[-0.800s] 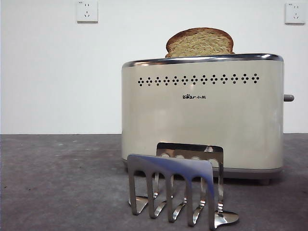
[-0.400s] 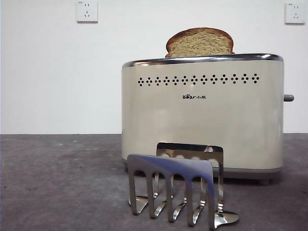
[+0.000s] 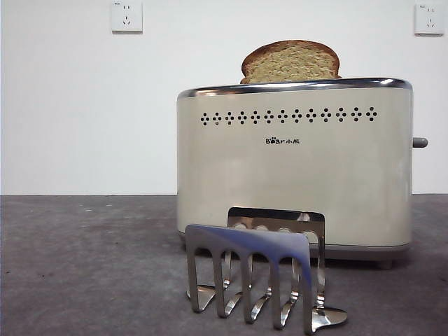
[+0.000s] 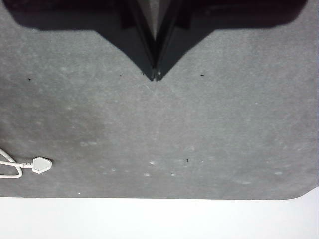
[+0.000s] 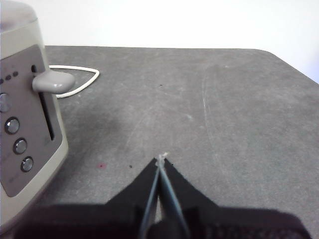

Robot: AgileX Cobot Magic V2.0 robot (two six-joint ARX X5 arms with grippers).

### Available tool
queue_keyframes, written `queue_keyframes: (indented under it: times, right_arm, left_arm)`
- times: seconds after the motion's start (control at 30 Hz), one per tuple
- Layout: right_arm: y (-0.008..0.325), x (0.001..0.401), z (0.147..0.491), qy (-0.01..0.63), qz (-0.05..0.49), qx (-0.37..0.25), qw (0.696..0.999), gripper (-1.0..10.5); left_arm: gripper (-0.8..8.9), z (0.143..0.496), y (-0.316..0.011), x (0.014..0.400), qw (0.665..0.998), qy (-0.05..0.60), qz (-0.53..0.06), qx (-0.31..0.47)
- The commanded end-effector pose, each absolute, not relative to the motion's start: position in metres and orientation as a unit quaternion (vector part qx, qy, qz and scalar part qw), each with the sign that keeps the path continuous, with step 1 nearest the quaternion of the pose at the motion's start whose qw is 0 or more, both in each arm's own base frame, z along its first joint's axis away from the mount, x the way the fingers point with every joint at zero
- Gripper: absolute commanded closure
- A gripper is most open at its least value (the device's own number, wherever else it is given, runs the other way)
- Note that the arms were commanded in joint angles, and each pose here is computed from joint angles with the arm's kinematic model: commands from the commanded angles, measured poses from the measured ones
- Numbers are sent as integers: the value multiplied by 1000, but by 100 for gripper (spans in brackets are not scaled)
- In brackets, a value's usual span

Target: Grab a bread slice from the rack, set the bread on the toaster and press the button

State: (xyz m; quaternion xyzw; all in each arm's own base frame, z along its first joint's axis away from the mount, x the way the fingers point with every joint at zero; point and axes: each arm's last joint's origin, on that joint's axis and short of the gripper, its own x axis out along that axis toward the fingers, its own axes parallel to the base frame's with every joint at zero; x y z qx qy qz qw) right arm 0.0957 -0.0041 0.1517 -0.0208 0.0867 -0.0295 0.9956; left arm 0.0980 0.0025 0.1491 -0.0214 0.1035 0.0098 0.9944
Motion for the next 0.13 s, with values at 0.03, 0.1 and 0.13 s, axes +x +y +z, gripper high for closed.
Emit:
queue_keyframes:
  times: [0.03, 0.1, 0.13]
  right_arm:
    - [-4, 96, 150, 90, -31, -23, 995, 946]
    - [-4, 96, 150, 90, -31, -23, 995, 946]
    - [-4, 96, 150, 91, -31, -23, 995, 946]
  left_arm:
    - [817, 146, 3, 98, 994, 106, 9, -25]
    - [817, 146, 3, 98, 994, 107, 9, -25]
    - [817, 146, 3, 98, 994, 106, 9, -25]
